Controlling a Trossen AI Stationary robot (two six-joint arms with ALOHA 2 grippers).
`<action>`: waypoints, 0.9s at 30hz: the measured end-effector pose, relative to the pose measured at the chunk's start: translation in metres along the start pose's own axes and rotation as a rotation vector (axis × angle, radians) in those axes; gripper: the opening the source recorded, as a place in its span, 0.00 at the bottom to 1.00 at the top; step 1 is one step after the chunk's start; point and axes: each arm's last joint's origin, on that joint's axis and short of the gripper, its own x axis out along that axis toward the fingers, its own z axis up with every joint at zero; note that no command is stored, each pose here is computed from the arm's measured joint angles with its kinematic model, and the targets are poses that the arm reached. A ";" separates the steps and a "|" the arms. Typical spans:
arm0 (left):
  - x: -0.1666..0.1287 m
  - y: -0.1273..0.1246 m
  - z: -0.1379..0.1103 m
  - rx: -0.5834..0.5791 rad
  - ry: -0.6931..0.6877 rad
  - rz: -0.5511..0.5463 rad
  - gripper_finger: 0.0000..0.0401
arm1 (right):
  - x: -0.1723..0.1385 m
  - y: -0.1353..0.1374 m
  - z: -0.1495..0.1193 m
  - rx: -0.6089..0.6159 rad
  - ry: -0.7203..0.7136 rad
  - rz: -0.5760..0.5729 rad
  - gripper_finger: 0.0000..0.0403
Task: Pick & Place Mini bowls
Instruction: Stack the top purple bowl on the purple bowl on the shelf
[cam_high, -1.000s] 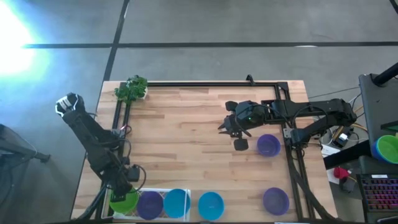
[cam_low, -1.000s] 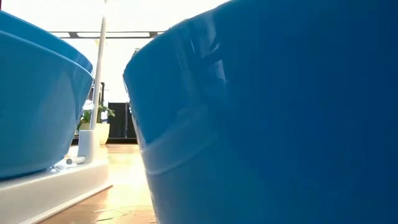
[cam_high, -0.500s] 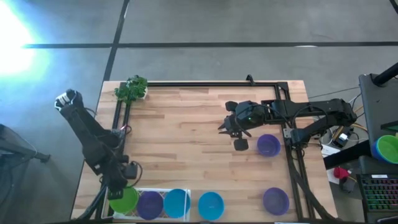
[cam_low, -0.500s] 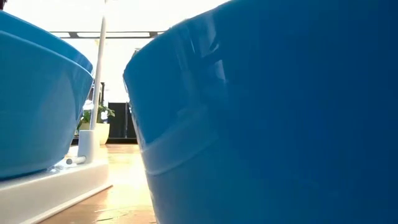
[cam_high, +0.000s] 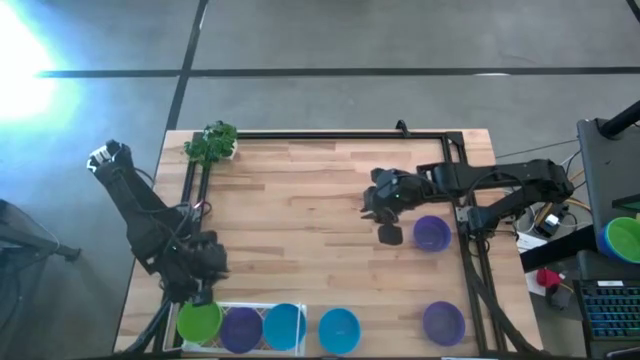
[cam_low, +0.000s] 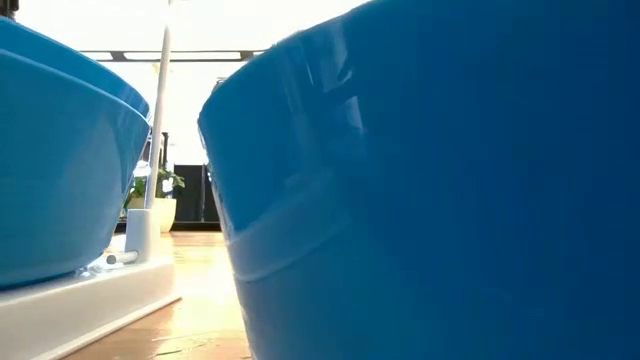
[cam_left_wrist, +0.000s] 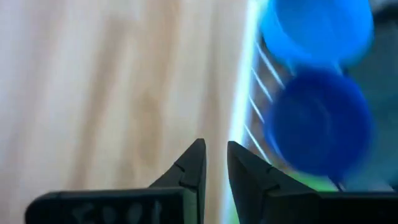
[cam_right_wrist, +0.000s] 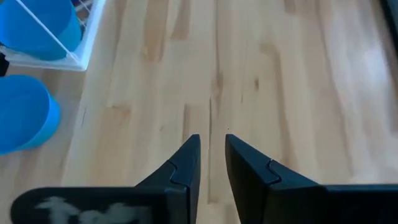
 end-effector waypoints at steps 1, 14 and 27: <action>0.000 0.001 0.002 0.013 -0.058 0.031 0.14 | 0.002 0.000 -0.002 0.027 0.015 -0.001 0.17; -0.011 0.011 0.019 0.165 -0.687 0.466 0.14 | 0.026 -0.001 -0.046 0.409 0.258 -0.058 0.15; -0.013 0.012 0.020 0.217 -0.760 0.550 0.14 | 0.043 -0.002 -0.098 0.824 0.493 -0.274 0.15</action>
